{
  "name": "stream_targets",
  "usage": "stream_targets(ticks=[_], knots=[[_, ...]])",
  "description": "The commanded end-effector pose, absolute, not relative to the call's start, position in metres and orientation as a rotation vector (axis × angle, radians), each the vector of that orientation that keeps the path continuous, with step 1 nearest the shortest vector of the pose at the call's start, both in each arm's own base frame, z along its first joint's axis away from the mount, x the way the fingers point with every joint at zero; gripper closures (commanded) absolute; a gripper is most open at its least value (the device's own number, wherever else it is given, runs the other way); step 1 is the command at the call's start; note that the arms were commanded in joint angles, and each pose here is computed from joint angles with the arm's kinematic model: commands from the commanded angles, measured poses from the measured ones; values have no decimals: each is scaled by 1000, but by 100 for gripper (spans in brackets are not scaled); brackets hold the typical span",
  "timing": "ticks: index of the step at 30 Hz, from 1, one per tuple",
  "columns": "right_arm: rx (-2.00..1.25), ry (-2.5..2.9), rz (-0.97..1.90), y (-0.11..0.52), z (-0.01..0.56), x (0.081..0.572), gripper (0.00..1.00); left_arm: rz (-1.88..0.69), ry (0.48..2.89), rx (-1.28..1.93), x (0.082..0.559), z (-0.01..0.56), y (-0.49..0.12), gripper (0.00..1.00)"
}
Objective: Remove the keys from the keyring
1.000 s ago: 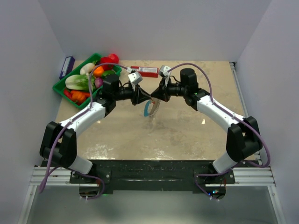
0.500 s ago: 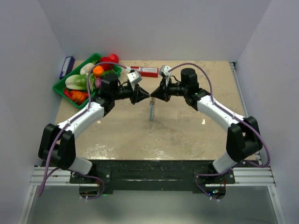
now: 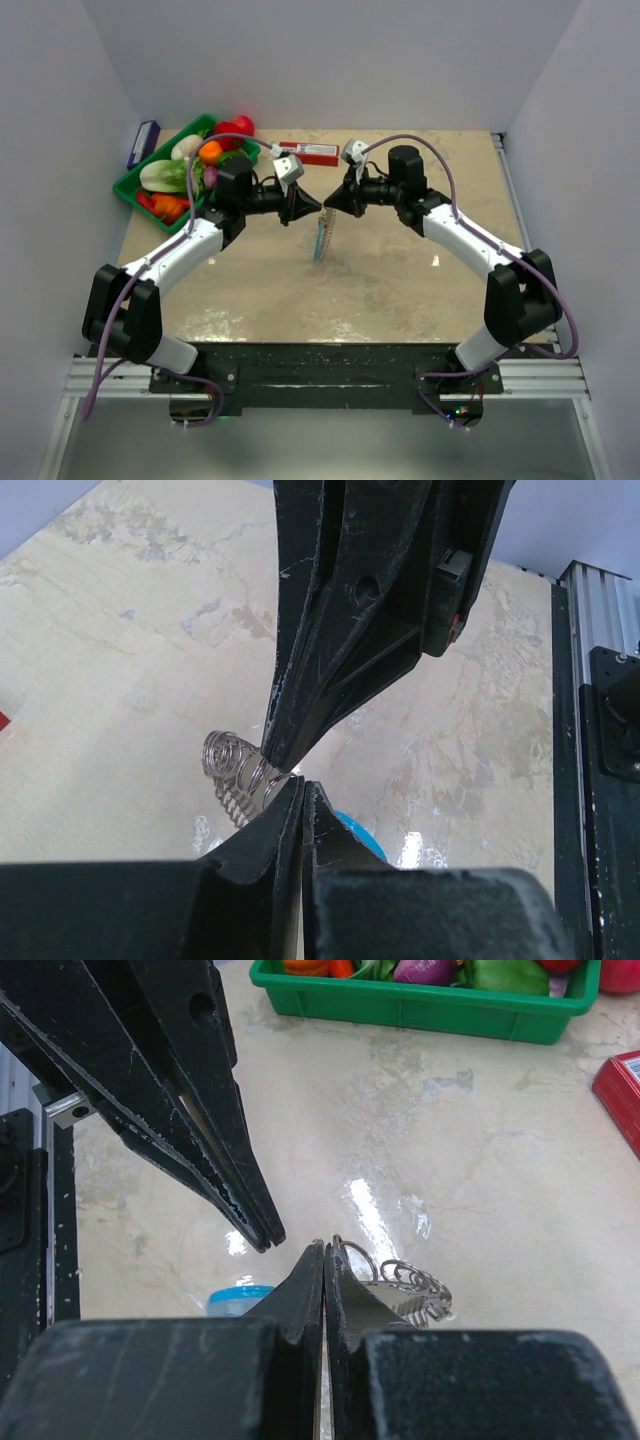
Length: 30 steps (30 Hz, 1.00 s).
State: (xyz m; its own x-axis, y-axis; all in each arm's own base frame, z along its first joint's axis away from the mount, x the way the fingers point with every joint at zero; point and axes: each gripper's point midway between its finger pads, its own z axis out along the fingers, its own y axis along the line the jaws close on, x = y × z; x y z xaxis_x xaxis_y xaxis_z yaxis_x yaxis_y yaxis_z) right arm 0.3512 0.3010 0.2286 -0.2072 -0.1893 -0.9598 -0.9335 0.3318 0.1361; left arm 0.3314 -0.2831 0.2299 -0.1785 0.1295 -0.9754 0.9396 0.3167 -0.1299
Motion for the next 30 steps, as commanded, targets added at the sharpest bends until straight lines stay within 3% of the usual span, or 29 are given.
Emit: stream_targets(ticks=[1,14,30], knots=[[-1048,1535,943,300,257,351,100,-973,1497,1055,335,236,-284,94],[-1079,1509,913,295,267,345,100,-1037,1555,1039,350,212,-279,93],[-1105,1492,923,294,270,339,100,-1279,1443,1106,317,217,-286,93]])
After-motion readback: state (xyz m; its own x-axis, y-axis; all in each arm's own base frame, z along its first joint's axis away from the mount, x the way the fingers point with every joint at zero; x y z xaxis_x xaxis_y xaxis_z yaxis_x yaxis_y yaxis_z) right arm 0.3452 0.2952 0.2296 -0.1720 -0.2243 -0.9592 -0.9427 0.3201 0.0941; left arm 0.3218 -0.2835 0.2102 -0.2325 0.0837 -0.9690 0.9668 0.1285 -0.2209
